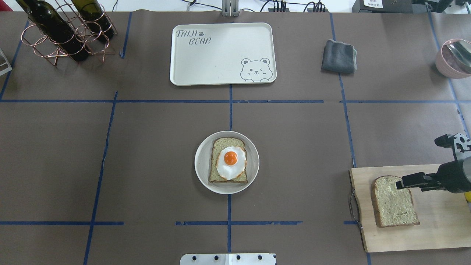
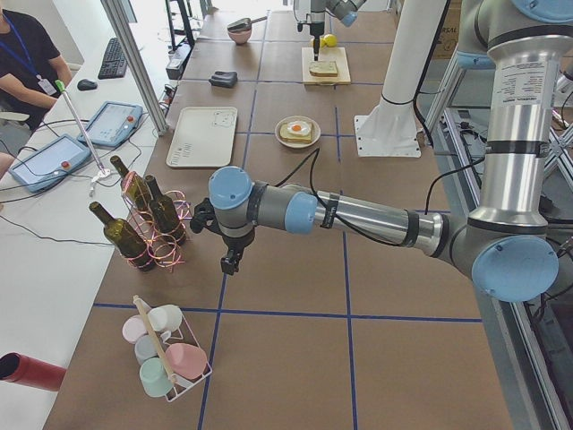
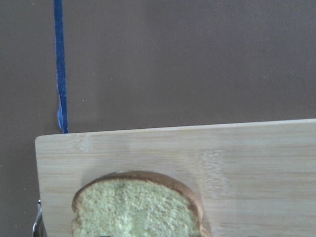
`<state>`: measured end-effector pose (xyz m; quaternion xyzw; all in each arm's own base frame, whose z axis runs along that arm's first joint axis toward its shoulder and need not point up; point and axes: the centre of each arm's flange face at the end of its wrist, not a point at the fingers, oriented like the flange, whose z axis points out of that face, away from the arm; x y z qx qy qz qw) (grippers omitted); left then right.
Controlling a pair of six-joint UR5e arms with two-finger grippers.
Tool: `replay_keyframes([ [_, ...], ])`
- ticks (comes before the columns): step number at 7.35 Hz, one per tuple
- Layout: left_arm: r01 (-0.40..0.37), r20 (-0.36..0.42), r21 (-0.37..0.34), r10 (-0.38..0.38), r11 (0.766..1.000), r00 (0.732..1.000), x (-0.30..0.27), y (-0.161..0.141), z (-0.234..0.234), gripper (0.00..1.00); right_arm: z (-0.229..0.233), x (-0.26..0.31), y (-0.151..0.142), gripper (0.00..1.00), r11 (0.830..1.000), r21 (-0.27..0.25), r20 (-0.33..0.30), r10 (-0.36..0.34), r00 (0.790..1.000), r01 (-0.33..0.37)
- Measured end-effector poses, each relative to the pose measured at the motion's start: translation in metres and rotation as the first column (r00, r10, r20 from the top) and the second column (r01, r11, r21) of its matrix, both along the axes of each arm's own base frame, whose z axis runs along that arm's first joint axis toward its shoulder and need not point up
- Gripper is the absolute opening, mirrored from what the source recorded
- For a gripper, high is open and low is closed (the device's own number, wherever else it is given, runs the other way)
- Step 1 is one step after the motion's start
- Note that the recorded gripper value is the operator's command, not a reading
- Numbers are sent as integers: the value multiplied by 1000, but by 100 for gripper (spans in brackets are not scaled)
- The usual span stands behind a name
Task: Make sandwich and place on tray
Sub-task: 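Reach the right gripper down to the bread slice on the cutting board, then grasp the bread slice edge with the right gripper and lift it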
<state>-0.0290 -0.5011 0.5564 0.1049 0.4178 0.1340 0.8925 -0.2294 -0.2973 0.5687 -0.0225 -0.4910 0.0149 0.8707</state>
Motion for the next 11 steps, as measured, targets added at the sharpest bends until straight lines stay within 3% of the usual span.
replay_keyframes([
  [3, 1, -1, 8, -1, 1000, 1000, 0, 2, -4, 100, 5, -9, 13, 56, 999, -9, -8, -40, 999, 40],
  [4, 1, -1, 11, -1, 1000, 1000, -1, 3, -6, 100, 8, -8, 16, 22, 999, -14, -14, -44, 999, 43],
  [5, 1, -1, 13, -1, 1000, 1000, -1, 3, -6, 100, 10, -7, 17, 14, 999, -18, -18, -45, 999, 44],
  [6, 1, -1, 13, -1, 1000, 1000, -1, 3, -6, 100, 11, -6, 18, 0, 999, -20, -20, -45, 999, 45],
  [11, 0, -1, 17, 0, 1000, 1000, -1, 3, -8, 100, 7, 1, 21, 0, 999, -17, -18, -41, 999, 40],
])
